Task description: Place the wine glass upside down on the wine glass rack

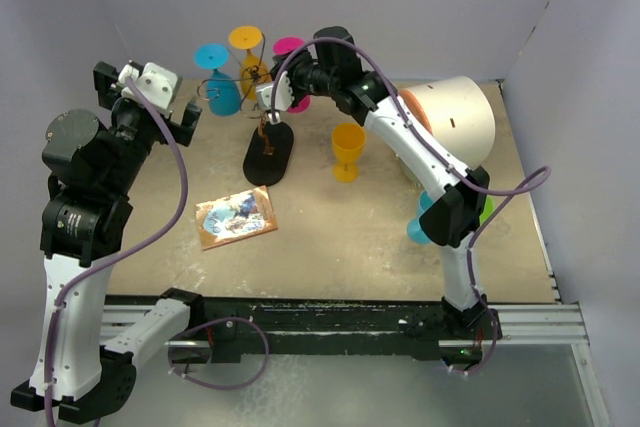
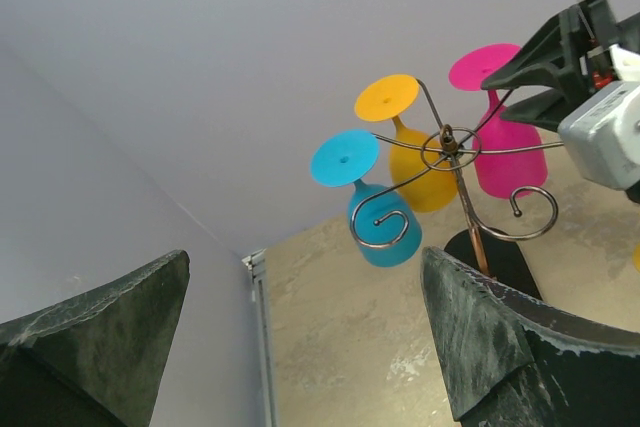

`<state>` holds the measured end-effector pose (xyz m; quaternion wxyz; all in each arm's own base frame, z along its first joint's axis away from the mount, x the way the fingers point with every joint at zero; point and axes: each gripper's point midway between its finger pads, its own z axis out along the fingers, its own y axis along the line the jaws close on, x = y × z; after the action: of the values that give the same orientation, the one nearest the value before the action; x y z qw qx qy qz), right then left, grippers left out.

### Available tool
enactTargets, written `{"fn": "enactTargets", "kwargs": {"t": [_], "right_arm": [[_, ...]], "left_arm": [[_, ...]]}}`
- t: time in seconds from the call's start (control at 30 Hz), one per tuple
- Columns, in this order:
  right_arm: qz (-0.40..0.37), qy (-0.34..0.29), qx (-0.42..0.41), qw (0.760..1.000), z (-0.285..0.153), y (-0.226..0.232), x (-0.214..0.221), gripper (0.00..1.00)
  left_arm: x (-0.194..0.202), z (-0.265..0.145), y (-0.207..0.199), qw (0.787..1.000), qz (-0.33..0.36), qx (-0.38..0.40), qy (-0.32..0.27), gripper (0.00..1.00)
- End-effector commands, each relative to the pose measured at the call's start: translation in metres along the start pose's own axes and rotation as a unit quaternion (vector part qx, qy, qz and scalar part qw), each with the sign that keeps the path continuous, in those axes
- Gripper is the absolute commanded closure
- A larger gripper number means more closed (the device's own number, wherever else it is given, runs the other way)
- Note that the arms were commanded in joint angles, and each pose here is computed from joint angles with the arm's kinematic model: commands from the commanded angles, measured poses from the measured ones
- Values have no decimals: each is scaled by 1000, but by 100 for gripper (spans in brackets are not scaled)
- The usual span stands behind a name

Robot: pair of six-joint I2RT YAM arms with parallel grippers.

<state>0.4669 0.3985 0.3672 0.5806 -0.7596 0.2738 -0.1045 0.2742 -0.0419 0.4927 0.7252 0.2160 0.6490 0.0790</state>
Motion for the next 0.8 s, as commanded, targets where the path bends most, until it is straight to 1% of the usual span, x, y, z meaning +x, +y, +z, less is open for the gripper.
{"fn": "enactTargets", "kwargs": {"t": [0.0,0.1,0.2,0.33,0.4,0.47,0.53,0.57,0.7,0.77], "right_arm": [[40,-31,80,996,-55,-68,-36,60],[102,-47,100,989,-74,-79,-47,59],[163,-37,120,979,-97,-85,-48,57],[249,-18,117,961,-130,-72,-53,49],[287,7,122,950,-147,-61,-49,47],[310,40,130,941,-168,-47,-44,46],[322,82,125,935,-181,-20,-32,46],[330,106,118,931,-185,1,-26,46],[344,168,117,916,-222,58,-16,42],[352,194,102,910,-242,90,-13,37]], "left_arm": [[-12,-5,20,999,-11,-49,-20,1],[-11,-5,19,999,-13,-49,-19,1],[-6,-5,15,999,-16,-42,-10,1],[7,-2,8,999,-26,-31,11,1],[13,0,3,999,-32,-24,16,1],[19,2,-6,999,-39,-7,18,1],[24,2,-14,999,-46,10,23,1],[25,1,-17,998,-48,16,25,1],[38,3,-29,997,-42,42,42,1],[48,5,-36,996,-39,56,54,1]]}}
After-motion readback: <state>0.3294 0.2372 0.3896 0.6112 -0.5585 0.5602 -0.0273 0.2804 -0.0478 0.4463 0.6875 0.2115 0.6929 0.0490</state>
